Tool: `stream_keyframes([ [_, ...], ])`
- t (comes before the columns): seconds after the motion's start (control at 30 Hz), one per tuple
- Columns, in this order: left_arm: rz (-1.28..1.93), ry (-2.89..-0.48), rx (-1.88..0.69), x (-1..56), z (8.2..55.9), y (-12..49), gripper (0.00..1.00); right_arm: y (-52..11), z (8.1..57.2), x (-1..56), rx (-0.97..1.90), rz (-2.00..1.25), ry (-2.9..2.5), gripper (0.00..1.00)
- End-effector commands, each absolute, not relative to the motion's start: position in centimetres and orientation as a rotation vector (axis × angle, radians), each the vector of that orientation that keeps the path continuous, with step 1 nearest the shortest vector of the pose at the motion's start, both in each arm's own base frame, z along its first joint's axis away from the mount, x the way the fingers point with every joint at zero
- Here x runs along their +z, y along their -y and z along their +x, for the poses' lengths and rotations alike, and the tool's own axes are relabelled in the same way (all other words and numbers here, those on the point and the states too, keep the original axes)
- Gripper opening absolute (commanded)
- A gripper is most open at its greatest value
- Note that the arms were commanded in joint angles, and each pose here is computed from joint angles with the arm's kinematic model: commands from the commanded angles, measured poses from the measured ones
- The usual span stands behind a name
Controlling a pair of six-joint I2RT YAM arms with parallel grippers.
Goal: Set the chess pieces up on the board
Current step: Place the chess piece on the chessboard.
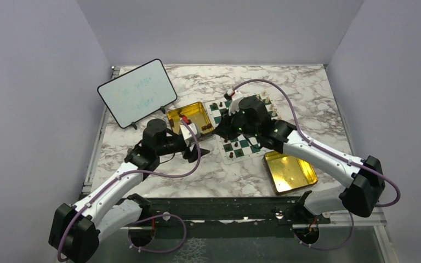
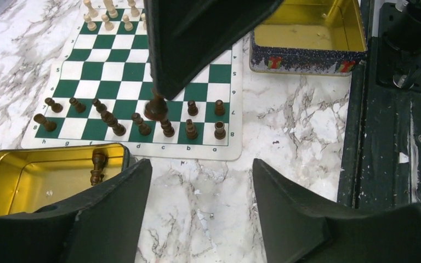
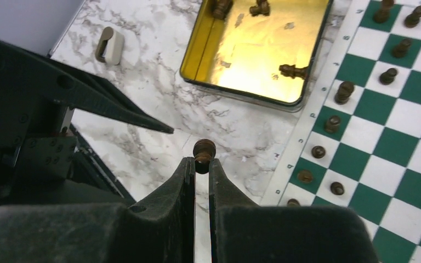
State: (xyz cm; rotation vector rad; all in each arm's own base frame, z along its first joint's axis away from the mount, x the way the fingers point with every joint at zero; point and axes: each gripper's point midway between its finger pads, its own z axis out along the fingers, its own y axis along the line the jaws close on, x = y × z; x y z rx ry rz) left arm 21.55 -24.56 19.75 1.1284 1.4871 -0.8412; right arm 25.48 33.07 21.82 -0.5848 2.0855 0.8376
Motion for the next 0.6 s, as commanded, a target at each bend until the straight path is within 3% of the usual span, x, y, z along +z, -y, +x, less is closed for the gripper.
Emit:
stream_keyframes([
  [0.0, 1.147, -1.484, -0.787, 19.1, 21.5, 24.0, 0.86, -30.6, 28.3, 22.0, 0.613, -0.553, -2.112, 0.01],
  [0.03, 1.151, -1.488, -0.78, 18.9, 21.5, 23.9, 0.98, -30.3, 28.8, 21.7, 0.575, -0.55, -2.127, 0.01],
  [0.57, 0.824, -1.803, -0.596, 18.2, 25.0, 20.6, 0.99, -26.5, 37.3, 13.8, 0.286, -0.466, -2.341, 0.01],
])
